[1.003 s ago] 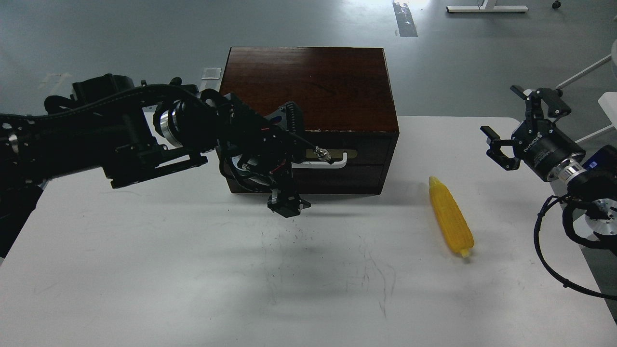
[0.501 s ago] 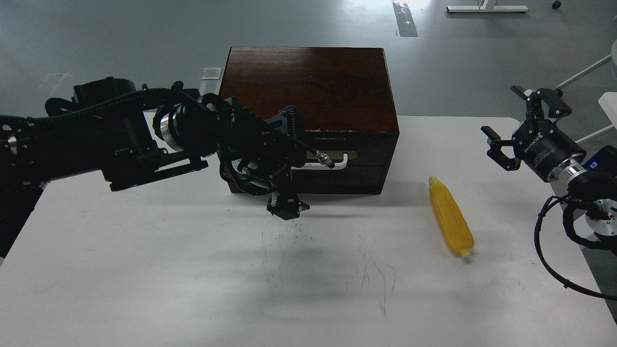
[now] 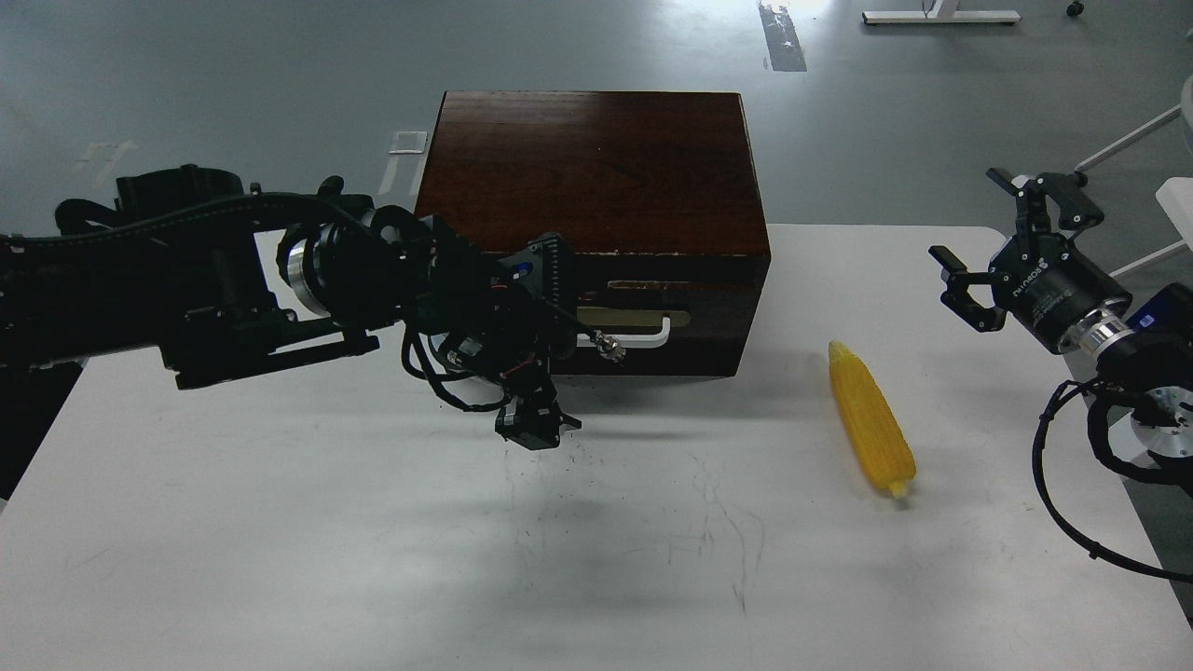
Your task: Put corn in drawer with both arms
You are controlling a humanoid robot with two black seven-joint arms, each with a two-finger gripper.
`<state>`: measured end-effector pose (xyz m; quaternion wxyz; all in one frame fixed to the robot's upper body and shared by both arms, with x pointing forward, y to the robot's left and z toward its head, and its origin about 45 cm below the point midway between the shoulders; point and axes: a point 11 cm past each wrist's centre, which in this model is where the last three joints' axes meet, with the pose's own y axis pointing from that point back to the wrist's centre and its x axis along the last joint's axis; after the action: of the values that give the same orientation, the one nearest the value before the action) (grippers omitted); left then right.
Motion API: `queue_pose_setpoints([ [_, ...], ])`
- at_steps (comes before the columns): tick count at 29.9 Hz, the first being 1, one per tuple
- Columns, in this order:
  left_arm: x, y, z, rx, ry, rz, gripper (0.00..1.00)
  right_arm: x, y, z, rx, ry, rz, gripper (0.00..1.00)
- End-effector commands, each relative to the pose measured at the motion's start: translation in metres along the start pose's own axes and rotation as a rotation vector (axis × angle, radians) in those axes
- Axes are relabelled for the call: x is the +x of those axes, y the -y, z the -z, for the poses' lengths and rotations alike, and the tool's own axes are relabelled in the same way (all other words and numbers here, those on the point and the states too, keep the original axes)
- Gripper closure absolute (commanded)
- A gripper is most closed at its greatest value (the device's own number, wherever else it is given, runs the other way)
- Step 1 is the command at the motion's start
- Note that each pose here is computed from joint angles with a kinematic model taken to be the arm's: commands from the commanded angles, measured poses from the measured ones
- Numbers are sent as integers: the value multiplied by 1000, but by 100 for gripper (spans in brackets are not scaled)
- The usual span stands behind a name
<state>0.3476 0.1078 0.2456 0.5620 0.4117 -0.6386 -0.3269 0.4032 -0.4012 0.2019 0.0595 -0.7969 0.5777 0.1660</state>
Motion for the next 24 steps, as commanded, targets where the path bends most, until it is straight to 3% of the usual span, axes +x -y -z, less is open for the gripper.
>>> queue_pose_setpoints([
  [1, 1, -3, -8, -21, 3, -12, 1, 0, 0, 0, 0, 0, 0, 0],
  [12, 19, -10, -44, -133, 16, -81, 1, 0, 0, 0, 0, 0, 0, 0],
  [24, 21, -15, -38, -111, 19, -85, 1, -2, 1, 0, 0, 2, 8, 0],
])
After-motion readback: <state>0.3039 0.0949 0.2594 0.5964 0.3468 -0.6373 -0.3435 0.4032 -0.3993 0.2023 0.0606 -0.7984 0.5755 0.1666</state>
